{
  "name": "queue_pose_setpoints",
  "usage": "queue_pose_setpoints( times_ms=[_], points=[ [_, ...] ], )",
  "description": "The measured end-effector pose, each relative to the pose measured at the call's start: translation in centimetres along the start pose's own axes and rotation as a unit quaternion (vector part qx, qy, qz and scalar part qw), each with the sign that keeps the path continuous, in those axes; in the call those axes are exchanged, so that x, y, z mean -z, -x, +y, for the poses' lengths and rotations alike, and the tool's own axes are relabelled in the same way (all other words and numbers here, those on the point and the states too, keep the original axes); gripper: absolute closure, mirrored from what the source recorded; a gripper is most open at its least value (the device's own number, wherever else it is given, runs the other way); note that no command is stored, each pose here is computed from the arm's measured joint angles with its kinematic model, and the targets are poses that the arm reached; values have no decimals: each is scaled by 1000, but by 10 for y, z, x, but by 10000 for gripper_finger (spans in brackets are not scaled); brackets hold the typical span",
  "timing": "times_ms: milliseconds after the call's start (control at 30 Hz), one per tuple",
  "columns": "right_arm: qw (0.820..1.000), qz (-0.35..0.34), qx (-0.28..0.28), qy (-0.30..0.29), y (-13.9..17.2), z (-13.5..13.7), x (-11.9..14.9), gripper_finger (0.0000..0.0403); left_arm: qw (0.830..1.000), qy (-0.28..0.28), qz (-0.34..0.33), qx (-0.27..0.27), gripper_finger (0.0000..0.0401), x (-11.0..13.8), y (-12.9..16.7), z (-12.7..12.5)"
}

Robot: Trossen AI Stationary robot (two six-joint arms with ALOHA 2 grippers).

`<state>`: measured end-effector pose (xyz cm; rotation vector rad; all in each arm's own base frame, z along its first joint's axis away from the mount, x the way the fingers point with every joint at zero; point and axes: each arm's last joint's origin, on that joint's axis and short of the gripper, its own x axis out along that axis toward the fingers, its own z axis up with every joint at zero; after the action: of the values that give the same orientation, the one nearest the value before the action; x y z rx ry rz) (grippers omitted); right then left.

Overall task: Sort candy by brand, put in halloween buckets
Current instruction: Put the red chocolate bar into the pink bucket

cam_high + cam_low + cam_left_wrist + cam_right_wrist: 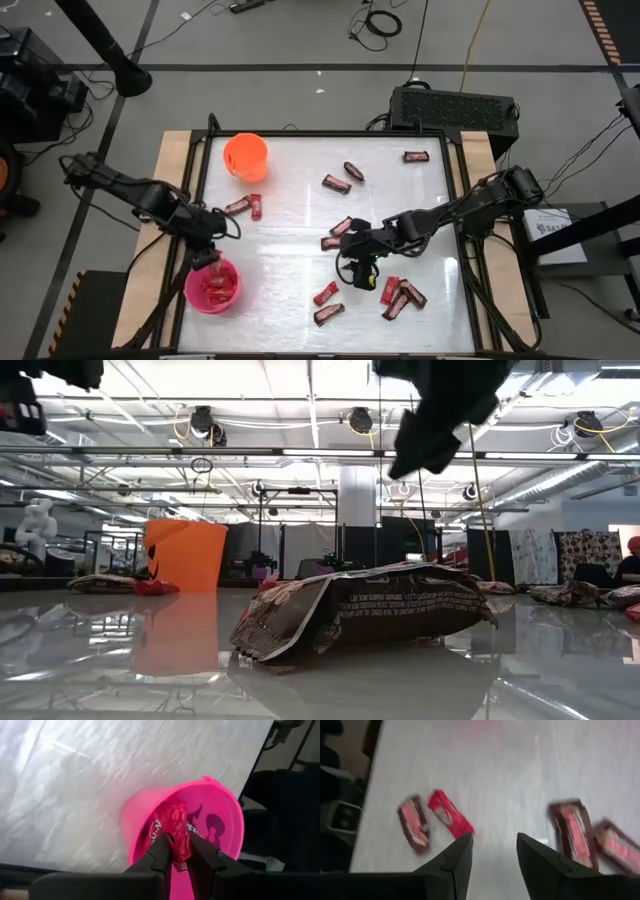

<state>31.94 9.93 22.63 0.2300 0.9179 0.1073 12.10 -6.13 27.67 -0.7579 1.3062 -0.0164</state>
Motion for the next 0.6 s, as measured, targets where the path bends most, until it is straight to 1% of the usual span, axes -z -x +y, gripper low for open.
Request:
queue_pose_setpoints(
  times_ms=[67,133,200,300,367,500,600],
  points=[
    [999,24,8,-27,0,-1,5,257,1000,0,10,-2,354,2,-3,-3],
    [996,61,16,-65,1,-1,12,257,1000,-5,20,-7,351,4,-6,-5],
    [989,104,12,-108,2,-1,20,257,999,-15,29,-12,341,6,-9,-8],
    [975,151,15,-165,4,2,29,257,999,-28,42,-19,315,9,-14,-11],
    [969,164,19,-185,5,5,33,257,998,-44,48,-24,294,10,-17,-13],
    [966,168,18,-197,5,11,36,257,995,-75,57,-35,256,9,-22,-15],
    [960,169,21,-221,5,15,37,257,992,-108,59,-33,241,8,-24,-16]
  ],
)
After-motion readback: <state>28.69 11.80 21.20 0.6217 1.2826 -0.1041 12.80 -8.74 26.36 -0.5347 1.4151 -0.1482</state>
